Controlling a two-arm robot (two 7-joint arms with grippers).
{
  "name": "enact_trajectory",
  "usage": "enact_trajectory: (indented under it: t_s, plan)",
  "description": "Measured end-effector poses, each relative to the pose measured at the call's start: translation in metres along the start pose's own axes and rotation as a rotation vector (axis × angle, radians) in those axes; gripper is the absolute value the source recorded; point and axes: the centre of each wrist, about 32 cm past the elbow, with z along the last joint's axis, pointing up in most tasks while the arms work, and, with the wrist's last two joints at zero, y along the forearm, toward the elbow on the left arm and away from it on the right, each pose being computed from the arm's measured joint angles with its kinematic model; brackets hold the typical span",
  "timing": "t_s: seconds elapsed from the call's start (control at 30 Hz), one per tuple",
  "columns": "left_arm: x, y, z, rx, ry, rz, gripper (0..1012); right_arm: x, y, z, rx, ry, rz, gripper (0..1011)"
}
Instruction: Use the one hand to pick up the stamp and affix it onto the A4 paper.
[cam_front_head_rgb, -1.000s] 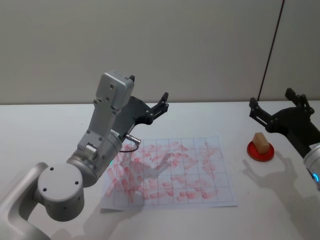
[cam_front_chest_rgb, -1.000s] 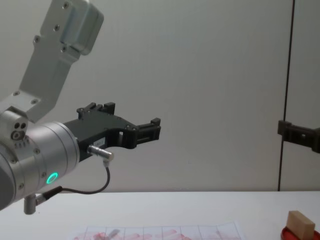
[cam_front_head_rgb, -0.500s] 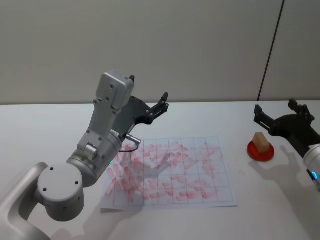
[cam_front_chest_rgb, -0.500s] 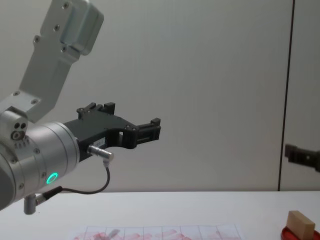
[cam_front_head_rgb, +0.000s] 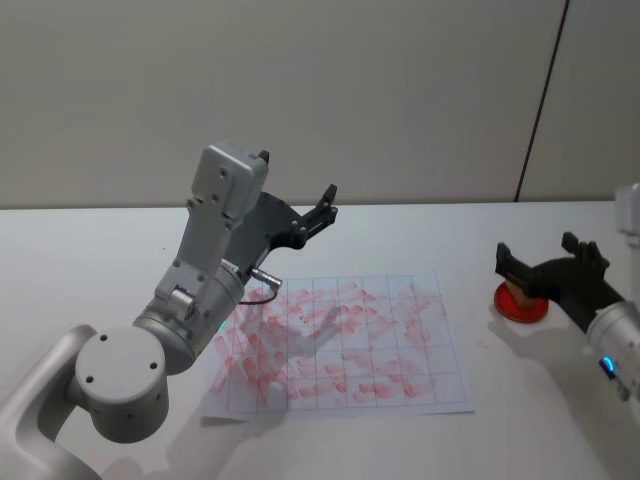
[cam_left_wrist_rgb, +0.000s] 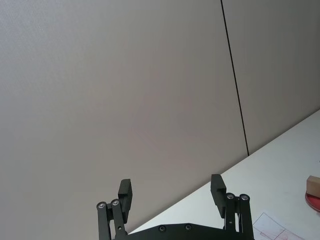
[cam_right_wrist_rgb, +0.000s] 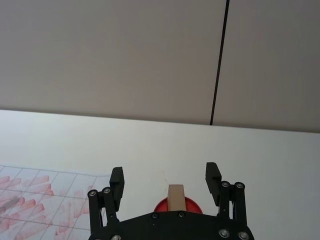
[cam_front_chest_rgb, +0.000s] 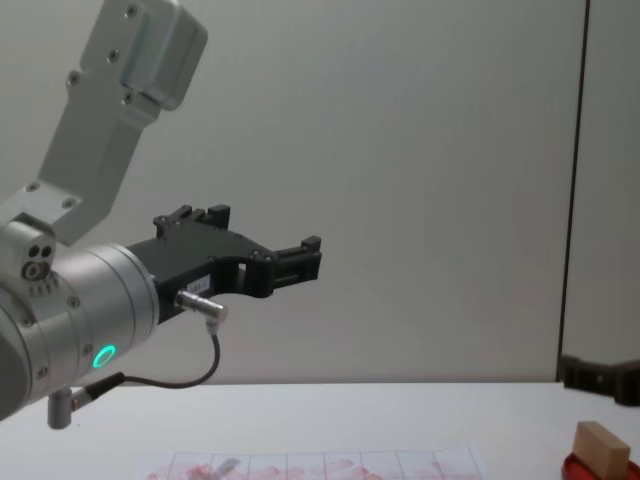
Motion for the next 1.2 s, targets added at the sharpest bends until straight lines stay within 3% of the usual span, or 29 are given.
enact_trajectory:
  t_s: [0.7,0.97,1.07,1.17,1.2]
  plan:
    - [0.0,0.0,0.0,0.0,0.0,0.0,1001,-0.006,0.005,-0.019,-0.127,0.016,-0.055,995]
    - [0.0,0.0,0.0,0.0,0.0,0.0,1001,-0.004,0.009,-0.025,-0.148,0.024,-0.06,781]
    - [0.0,0.0,0.0,0.0,0.0,0.0,1001,-0.003,0.01,-0.026,-0.15,0.026,-0.059,744]
    - [0.0,0.0,0.0,0.0,0.0,0.0,1001,-0.002,0.013,-0.027,-0.153,0.03,-0.057,606]
    - [0.0,0.0,0.0,0.0,0.0,0.0,1001,-0.002,0.013,-0.028,-0.153,0.031,-0.057,606]
